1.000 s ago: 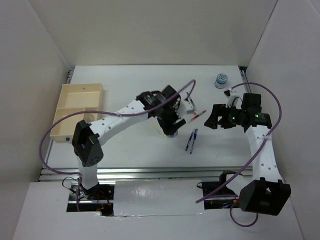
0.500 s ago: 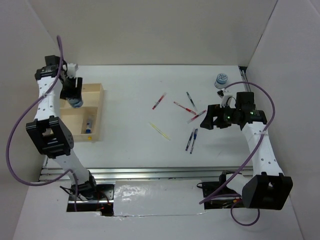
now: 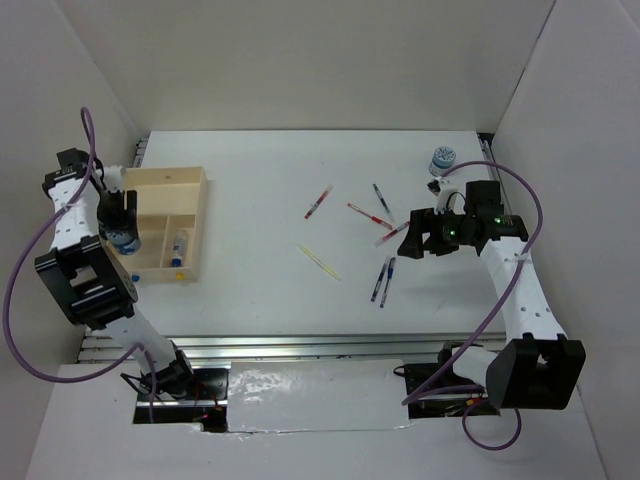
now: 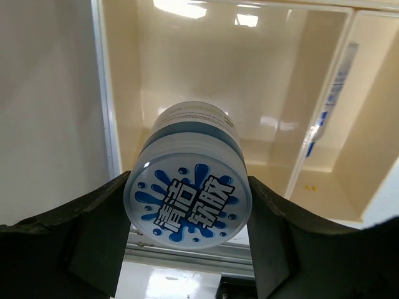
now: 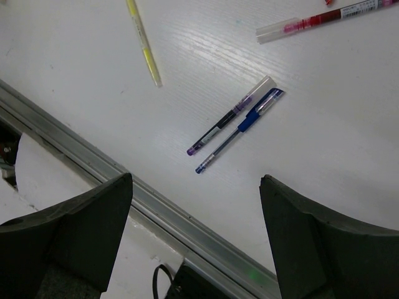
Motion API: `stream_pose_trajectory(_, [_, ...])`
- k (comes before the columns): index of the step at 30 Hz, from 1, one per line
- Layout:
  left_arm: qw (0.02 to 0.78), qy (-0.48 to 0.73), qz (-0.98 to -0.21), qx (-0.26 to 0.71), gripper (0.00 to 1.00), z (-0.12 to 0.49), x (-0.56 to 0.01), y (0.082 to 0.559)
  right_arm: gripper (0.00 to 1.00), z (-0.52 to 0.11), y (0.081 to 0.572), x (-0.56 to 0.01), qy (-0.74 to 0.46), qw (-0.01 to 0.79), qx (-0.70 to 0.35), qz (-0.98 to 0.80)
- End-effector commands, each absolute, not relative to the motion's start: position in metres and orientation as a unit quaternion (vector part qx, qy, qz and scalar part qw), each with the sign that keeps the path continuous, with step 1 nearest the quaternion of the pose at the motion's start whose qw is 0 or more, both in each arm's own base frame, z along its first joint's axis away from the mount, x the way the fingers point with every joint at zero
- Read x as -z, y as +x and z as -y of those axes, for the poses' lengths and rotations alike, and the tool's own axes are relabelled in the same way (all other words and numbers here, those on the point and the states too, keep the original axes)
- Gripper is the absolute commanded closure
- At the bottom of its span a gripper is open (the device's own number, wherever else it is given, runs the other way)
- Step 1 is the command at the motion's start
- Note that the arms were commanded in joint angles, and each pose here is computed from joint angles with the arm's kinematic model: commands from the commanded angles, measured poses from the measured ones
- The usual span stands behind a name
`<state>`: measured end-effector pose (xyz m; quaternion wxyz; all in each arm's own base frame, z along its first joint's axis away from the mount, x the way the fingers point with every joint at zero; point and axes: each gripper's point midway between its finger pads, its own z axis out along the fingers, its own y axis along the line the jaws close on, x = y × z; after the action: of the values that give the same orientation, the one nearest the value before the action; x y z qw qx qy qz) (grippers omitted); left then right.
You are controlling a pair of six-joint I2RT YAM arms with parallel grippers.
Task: Sort the stationery into containers
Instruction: Place the stationery in the storage box.
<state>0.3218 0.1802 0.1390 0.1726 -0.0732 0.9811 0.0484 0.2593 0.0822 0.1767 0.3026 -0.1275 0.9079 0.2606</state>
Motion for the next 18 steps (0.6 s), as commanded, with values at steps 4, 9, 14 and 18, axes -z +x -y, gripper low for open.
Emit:
stream_pose_trajectory(4, [0.194, -0.068, -0.976, -0.075, 0.88, -0.206, -0.132, 0.334, 0.11, -0.08, 0.267, -0.191, -0.15, 0.332, -0.246, -0.898])
stream_pose_trajectory(9, [0.18, -0.065, -0.979, -0.067, 0.85, -0.205, -0.118, 0.328, 0.11, -0.078, 0.267, -0.192, -0.152, 0.336, -0.24, -0.898])
stream_pose_trajectory(14, [0.173, -0.066, -0.981, -0.064, 0.83, -0.201, -0.108, 0.321, 0.11, -0.078, 0.269, -0.191, -0.15, 0.335, -0.24, -0.899])
stream_pose_trajectory(18, [0.166, -0.066, -0.982, -0.064, 0.78, -0.198, -0.1, 0.315, 0.11, -0.077, 0.269, -0.19, -0.15, 0.334, -0.239, -0.899])
